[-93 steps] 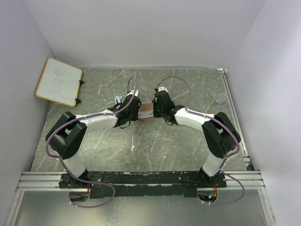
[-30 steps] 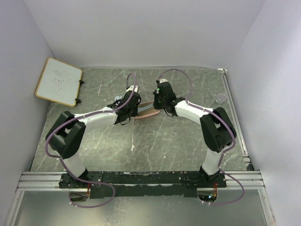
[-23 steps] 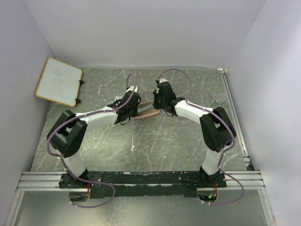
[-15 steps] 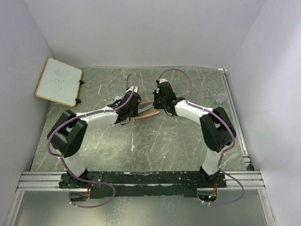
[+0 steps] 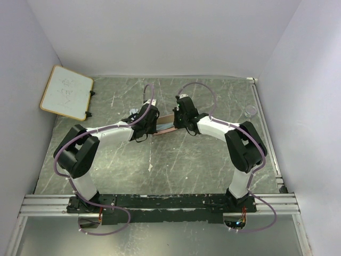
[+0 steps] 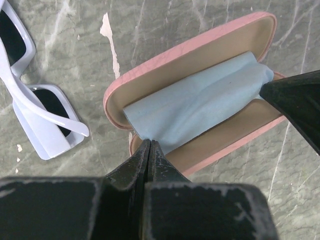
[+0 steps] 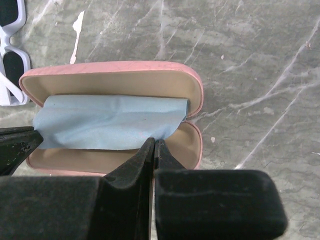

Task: Organize the sunglasses
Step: Place the glasses cleaning cloth in the sunglasses case.

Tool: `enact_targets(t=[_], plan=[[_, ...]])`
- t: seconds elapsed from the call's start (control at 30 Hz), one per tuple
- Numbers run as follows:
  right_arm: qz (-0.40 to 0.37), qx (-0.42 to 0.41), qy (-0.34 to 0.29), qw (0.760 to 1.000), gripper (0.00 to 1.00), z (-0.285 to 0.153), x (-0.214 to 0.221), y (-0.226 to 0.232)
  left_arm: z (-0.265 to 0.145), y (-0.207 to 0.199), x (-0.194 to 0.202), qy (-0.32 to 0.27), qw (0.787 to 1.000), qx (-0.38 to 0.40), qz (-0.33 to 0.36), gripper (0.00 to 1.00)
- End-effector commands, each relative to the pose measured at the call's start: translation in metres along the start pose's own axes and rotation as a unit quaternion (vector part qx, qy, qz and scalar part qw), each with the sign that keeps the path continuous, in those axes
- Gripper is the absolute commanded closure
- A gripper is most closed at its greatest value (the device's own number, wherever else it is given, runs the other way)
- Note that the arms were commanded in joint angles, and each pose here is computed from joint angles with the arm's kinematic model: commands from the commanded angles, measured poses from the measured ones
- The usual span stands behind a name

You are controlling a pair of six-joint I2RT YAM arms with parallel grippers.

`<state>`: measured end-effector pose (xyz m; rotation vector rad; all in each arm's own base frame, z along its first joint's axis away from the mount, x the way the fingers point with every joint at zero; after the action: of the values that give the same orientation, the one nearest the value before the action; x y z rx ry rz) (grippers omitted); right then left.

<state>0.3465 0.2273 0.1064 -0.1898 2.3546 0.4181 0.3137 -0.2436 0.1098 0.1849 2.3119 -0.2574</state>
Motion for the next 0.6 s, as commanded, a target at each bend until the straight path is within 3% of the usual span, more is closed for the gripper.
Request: enact_targets(t=[0.0, 0.57], plan=[[0.002, -0.001, 0.004, 1.000, 1.00, -0.003, 0.004, 0.001, 0.002, 0.000, 0.006, 0.007, 1.000, 0.013, -0.012, 0.93], [-0.004, 0.000, 0.025, 1.000, 1.00, -0.013, 0.025, 0.004, -0.001, -0.004, 0.028, 0.029, 0.999, 0.022, -0.020, 0.93]])
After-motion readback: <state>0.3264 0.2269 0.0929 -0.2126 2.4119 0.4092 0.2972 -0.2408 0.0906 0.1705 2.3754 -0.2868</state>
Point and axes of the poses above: each gripper's point midway between its finger pads, its own z axis out along the fingers, its own y axis along the line the jaws close on, x = y × z, the point moved 7 cm from there along -z, back along the fingers, and after that the axes turned 3 degrees about z, right-handed, at the moved point
